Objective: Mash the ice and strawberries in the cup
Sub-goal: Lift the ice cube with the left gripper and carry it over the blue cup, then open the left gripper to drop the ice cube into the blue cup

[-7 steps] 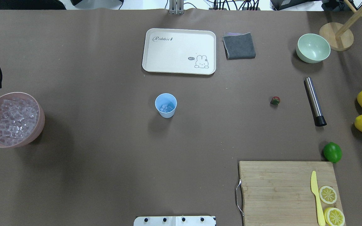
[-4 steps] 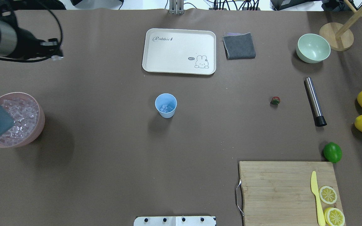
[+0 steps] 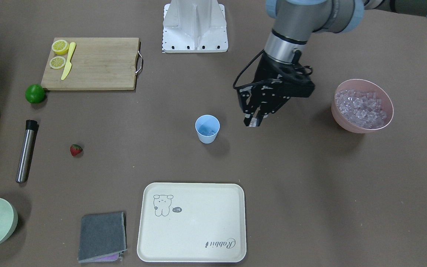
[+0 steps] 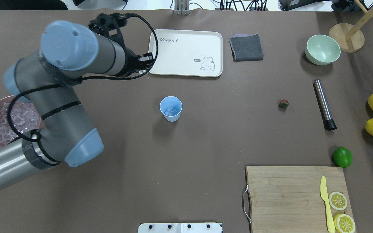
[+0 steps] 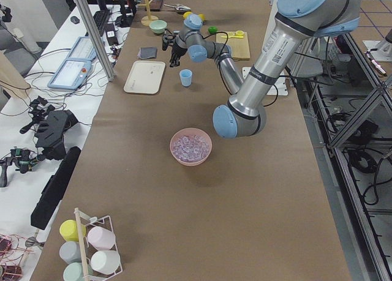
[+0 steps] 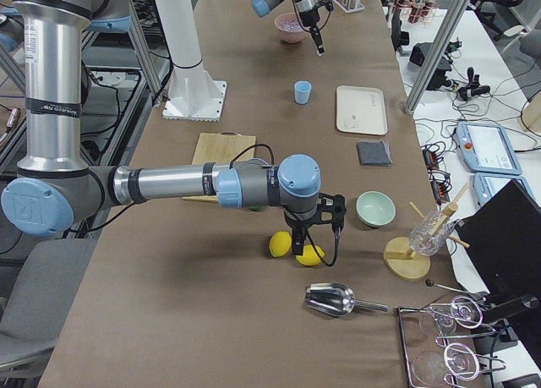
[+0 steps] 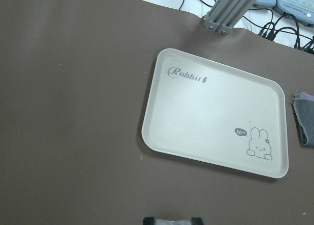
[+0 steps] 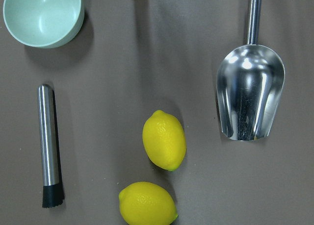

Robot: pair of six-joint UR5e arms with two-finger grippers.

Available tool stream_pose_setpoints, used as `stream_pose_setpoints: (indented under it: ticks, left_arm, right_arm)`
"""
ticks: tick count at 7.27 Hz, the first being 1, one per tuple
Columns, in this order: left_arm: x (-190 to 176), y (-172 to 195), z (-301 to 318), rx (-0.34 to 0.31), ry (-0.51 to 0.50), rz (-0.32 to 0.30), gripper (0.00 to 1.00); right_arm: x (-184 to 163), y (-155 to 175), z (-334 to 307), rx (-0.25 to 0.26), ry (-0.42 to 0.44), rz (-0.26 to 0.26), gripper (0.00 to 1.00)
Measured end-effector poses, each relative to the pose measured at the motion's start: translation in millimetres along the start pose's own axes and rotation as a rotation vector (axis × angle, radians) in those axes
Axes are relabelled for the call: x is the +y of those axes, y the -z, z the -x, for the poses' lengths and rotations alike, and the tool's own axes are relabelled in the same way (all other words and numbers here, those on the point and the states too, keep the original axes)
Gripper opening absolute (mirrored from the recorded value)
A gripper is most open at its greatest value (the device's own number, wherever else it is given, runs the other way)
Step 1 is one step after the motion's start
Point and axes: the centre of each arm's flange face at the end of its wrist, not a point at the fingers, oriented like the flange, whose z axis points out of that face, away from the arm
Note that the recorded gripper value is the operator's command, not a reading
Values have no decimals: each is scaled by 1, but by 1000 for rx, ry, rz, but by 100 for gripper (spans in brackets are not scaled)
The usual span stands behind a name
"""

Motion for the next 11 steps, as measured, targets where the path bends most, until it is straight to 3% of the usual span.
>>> stream_pose_setpoints:
  ticks: [3, 7, 8, 9, 11]
  left_arm:
    - [52, -59, -23, 30, -33, 3, 0]
    - [77, -63, -26, 34, -57, 22, 0]
    - [78, -64, -21, 28, -57, 24, 11]
    - [79, -66, -19, 24, -57, 25, 98]
    - [82, -67, -16, 20, -58, 27, 98]
  right_arm:
    - [1, -1, -1, 0, -1, 3, 100]
    - [0, -3, 1, 0, -1, 6, 100]
    - [0, -3, 1, 0, -2, 7, 100]
    - [0, -4, 0, 0, -2, 8, 100]
    - [0, -4, 0, -1, -1, 9, 100]
